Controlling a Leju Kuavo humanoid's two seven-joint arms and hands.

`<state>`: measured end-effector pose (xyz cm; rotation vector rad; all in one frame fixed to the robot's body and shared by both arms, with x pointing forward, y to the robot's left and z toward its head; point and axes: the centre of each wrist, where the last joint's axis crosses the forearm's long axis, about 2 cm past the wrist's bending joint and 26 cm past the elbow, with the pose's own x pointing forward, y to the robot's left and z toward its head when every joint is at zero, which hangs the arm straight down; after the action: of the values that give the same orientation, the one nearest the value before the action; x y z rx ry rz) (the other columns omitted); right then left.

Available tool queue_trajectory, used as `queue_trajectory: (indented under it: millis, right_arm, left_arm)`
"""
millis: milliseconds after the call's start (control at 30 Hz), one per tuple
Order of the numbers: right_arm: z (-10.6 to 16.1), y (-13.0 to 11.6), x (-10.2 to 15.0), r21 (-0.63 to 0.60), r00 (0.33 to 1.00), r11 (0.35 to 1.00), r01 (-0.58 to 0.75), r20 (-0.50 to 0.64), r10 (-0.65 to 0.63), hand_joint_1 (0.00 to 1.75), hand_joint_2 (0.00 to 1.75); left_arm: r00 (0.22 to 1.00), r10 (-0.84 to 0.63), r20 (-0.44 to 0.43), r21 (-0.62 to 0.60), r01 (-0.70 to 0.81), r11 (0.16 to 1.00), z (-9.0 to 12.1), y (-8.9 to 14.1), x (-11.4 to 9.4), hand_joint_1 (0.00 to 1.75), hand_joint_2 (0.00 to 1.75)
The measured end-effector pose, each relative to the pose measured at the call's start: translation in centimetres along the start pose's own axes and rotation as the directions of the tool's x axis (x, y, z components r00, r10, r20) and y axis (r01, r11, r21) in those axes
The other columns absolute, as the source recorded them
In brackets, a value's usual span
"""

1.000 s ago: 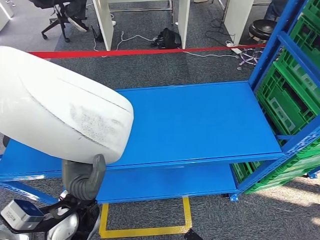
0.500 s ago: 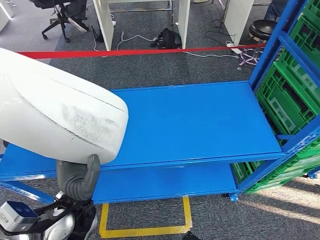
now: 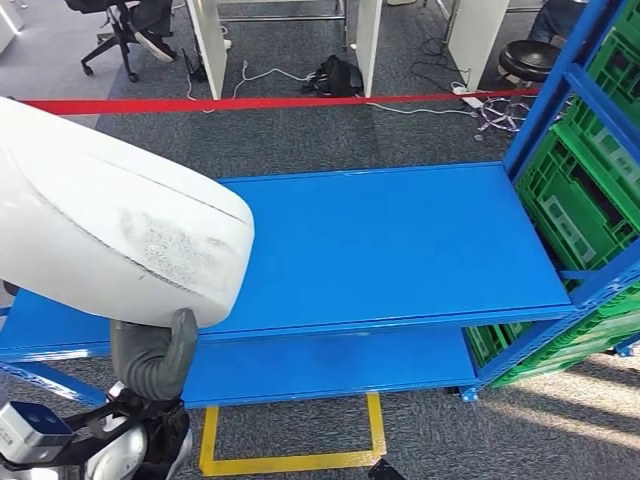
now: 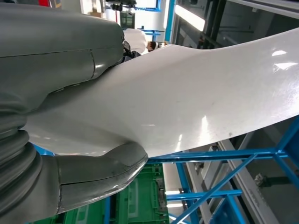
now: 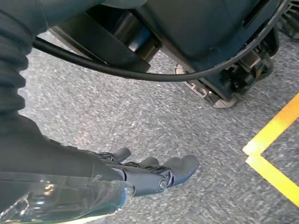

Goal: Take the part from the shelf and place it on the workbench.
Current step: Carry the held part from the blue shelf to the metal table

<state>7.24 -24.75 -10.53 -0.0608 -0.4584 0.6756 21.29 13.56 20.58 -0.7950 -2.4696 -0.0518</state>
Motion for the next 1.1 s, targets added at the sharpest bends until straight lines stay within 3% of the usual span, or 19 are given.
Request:
queue_trajectory:
  millis: [433, 1100]
  right_arm:
    - [-0.3, -0.7, 0.8, -0.04, 0.968, 0.997, -0.07, -0.246, 0.058, 0.0, 1.75]
    - [-0.3, -0.4, 1.1, -0.065, 0.968, 0.994, -0.089, -0.242, 0.071, 0.0, 1.75]
  left_arm:
    - [1.0, 0.019, 0.014, 0.008, -0.019, 1.0, -0.5, -0.4, -0.1, 1.69, 1.75]
    - [0.999, 0.044, 0.02, 0.022, -0.045, 0.999, -0.6, -0.7, -0.1, 1.69, 1.75]
